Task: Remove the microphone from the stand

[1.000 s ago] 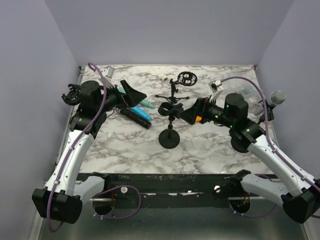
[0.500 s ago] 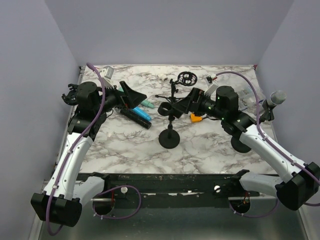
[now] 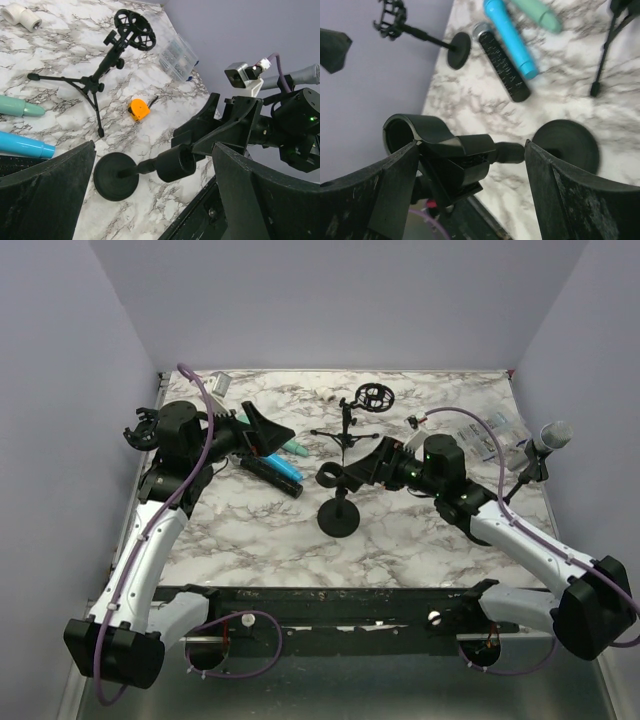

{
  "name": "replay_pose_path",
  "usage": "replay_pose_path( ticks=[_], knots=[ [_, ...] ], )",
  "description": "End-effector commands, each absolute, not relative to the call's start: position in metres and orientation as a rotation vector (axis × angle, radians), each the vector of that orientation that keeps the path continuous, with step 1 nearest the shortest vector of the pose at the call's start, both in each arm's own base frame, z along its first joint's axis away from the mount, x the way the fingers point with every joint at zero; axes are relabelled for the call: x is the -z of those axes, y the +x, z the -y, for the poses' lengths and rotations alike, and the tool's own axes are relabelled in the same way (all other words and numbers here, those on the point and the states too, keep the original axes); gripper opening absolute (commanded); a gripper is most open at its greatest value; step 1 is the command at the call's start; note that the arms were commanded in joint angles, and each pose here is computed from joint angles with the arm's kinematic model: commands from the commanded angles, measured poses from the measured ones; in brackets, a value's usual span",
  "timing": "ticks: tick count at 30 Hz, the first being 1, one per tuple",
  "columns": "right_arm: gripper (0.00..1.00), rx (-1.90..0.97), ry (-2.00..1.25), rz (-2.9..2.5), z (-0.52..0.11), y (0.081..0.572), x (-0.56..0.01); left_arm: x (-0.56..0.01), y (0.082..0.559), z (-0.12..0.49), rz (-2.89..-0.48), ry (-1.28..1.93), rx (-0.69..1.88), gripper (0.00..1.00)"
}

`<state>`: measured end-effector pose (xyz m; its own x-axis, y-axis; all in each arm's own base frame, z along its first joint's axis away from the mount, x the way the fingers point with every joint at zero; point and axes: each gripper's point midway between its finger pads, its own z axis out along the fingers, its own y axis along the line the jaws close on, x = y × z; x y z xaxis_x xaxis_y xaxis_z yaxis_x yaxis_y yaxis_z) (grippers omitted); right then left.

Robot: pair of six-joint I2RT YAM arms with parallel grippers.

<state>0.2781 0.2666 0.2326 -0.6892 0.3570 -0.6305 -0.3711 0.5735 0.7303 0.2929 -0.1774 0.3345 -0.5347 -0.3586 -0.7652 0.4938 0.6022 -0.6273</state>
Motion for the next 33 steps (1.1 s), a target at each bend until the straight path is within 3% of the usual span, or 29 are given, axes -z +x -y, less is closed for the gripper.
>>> replay_pose_path(
  ticks=[1,13,20,28,33],
  knots=[
    [0.83,-1.047,0.007,-2.212,-0.254,0.270,-0.167,-0.339,0.294,0.179,-1.821,0.144,1.103,0.96],
    [0.99,-1.137,-0.088,-2.112,-0.262,0.262,-0.215,-0.332,0.298,0.180,-1.845,0.138,1.100,0.96],
    [0.99,-1.329,-0.047,-2.038,-0.275,0.253,-0.235,-0.330,0.299,0.182,-1.849,0.138,1.115,0.96],
    [0.81,-1.442,0.050,-2.014,-0.287,0.261,-0.239,-0.331,0.298,0.182,-1.846,0.145,1.113,0.95],
    [0.64,-1.508,0.091,-2.012,-0.295,0.266,-0.233,-0.332,0.297,0.182,-1.843,0.147,1.114,0.96]
  ],
)
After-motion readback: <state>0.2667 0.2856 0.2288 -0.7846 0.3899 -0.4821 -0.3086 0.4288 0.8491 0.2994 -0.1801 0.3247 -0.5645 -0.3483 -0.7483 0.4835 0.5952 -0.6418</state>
